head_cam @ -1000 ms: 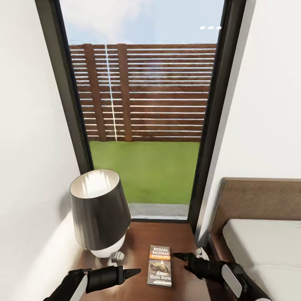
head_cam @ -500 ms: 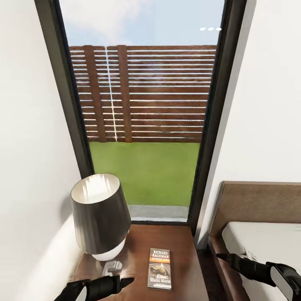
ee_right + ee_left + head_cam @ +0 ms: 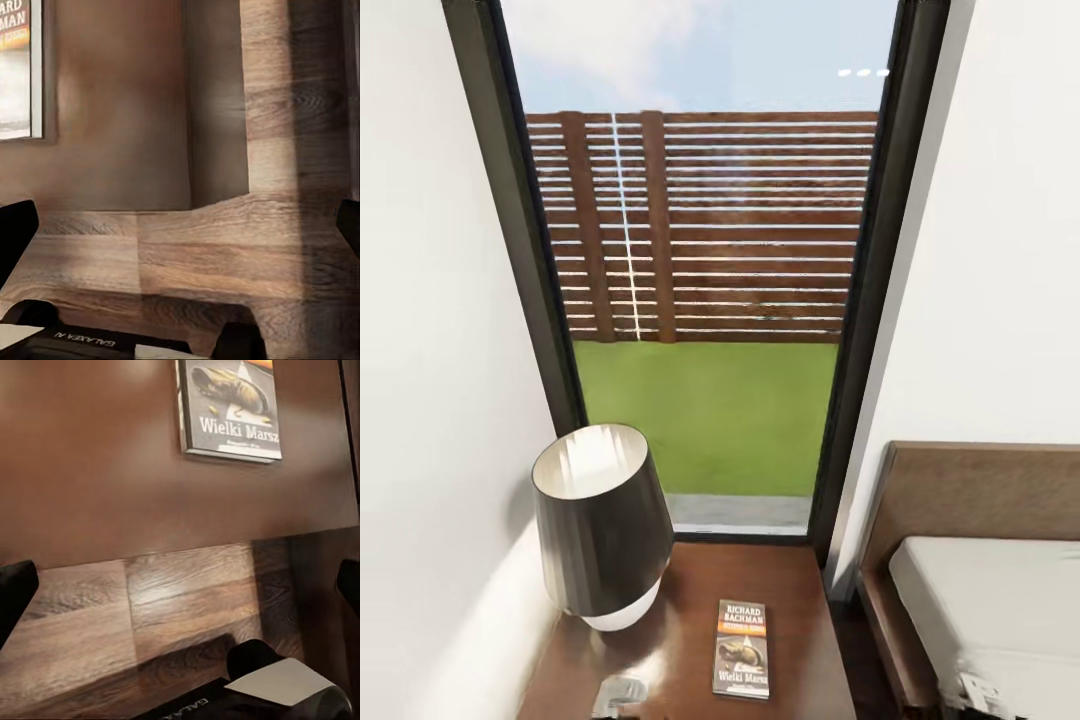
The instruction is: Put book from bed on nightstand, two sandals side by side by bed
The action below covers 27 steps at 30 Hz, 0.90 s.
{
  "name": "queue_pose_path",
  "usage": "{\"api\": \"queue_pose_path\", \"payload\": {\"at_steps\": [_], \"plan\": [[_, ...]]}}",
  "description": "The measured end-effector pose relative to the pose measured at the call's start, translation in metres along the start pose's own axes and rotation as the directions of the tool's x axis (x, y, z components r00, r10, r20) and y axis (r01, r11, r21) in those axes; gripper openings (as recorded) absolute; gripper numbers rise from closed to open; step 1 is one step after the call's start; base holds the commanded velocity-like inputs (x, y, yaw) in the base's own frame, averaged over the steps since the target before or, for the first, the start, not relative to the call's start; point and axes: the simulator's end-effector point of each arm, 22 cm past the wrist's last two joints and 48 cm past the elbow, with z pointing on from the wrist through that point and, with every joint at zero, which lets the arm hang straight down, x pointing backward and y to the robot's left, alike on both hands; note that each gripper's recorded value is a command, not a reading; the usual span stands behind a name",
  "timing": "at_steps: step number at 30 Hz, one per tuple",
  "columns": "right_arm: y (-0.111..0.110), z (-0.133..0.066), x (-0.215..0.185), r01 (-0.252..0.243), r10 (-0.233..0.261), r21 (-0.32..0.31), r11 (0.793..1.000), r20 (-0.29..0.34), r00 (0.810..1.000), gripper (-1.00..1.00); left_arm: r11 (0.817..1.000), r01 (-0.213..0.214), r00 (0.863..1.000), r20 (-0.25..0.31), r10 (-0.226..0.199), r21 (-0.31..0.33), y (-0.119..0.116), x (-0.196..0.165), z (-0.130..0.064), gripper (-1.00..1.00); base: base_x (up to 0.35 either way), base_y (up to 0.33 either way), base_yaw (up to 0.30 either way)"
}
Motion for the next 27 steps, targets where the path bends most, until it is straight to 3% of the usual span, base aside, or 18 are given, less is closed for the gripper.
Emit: {"api": "queue_pose_path", "payload": {"at_steps": [6, 9, 13, 16, 27], "plan": [[0.034, 0.016, 0.053, -0.011, 0.010, -0.032, 0.999, -0.040, 0.999, 1.00, 1.000, 0.012, 0.999, -0.041, -0.013, -0.026, 0.000, 0.024, -0.005, 1.00, 0.000, 0.000, 0.000], [0.066, 0.025, 0.087, -0.012, 0.006, -0.070, 0.997, -0.085, 0.996, 1.00, 0.995, 0.025, 0.997, -0.072, -0.032, -0.092, 0.015, 0.045, -0.011, 1.00, 0.000, 0.000, 0.000], [0.075, 0.018, 0.140, 0.012, -0.026, -0.082, 0.997, -0.177, 0.984, 1.00, 0.982, 0.042, 0.989, -0.129, -0.066, -0.185, 0.034, 0.097, -0.026, 1.00, 0.000, 0.000, 0.000], [0.085, 0.015, 0.159, 0.023, -0.043, -0.096, 0.995, -0.212, 0.976, 1.00, 0.974, 0.044, 0.988, -0.134, -0.075, -0.224, 0.042, 0.121, -0.037, 1.00, 0.000, 0.000, 0.000], [0.089, 0.014, 0.164, 0.025, -0.047, -0.102, 0.994, -0.220, 0.974, 1.00, 0.970, 0.045, 0.990, -0.120, -0.076, -0.238, 0.045, 0.124, -0.041, 1.00, 0.000, 0.000, 0.000]]}}
